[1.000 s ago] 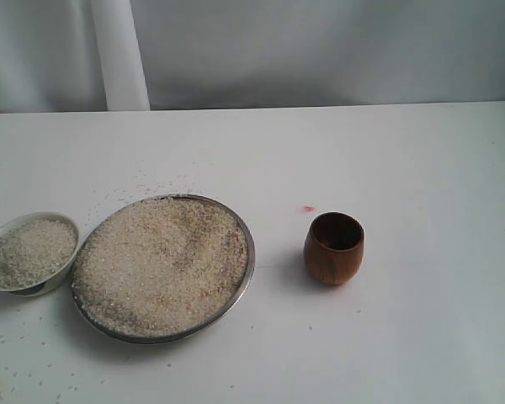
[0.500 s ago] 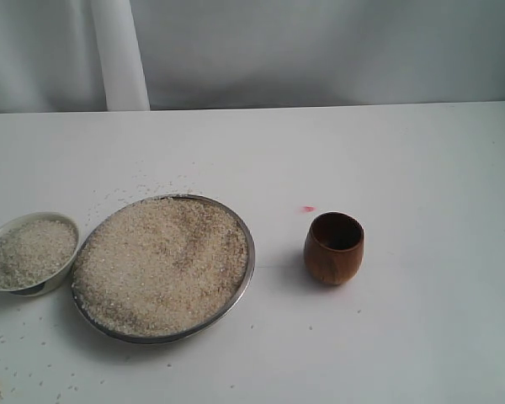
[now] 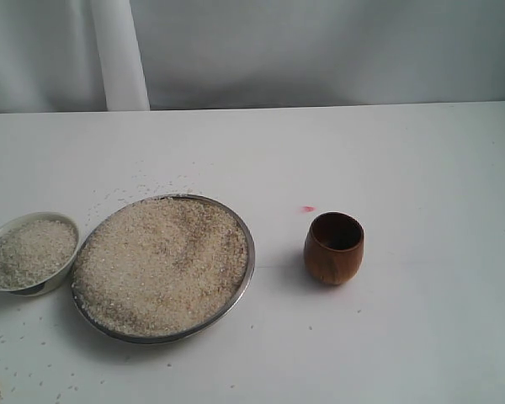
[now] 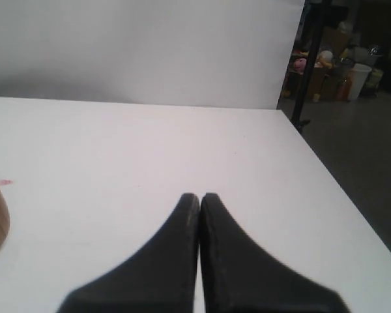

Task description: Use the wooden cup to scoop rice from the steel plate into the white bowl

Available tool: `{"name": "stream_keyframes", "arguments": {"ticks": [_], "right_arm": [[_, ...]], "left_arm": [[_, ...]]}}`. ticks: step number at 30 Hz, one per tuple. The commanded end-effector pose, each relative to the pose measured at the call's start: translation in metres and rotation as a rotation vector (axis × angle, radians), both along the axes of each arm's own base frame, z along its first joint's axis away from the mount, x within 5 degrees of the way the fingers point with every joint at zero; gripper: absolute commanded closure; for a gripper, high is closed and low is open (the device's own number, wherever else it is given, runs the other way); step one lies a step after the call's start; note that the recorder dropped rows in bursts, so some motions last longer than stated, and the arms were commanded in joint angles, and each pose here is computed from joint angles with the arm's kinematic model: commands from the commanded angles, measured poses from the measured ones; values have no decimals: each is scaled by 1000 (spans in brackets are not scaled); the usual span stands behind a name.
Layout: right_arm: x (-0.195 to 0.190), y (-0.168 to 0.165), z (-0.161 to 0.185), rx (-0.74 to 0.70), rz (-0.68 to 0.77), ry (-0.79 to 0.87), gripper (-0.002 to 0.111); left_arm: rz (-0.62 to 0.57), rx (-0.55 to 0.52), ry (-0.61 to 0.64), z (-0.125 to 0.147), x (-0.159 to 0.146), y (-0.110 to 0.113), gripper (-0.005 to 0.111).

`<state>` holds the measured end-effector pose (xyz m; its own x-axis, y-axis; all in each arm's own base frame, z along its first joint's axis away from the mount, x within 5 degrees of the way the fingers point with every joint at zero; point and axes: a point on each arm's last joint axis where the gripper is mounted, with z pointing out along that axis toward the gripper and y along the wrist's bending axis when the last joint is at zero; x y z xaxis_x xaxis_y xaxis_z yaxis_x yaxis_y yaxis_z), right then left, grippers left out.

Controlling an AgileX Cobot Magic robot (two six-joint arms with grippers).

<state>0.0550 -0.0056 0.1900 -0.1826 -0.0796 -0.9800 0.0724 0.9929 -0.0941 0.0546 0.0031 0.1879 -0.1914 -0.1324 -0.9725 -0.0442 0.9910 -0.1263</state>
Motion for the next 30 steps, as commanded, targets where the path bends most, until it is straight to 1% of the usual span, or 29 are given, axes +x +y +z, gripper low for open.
{"name": "stream_keyframes", "arguments": {"ticks": [1,4,30], "right_arm": [[-1,0,-3,9,-9,24,108],[-2,-1,-7,13,-13,72,108],[-2,-1,-7,13,-12,70,108]], "left_arm": [[-2,-5,-3,0,0,0,107],[-2,-5,-3,0,0,0,107],[-2,-5,-3,0,0,0,107]]}}
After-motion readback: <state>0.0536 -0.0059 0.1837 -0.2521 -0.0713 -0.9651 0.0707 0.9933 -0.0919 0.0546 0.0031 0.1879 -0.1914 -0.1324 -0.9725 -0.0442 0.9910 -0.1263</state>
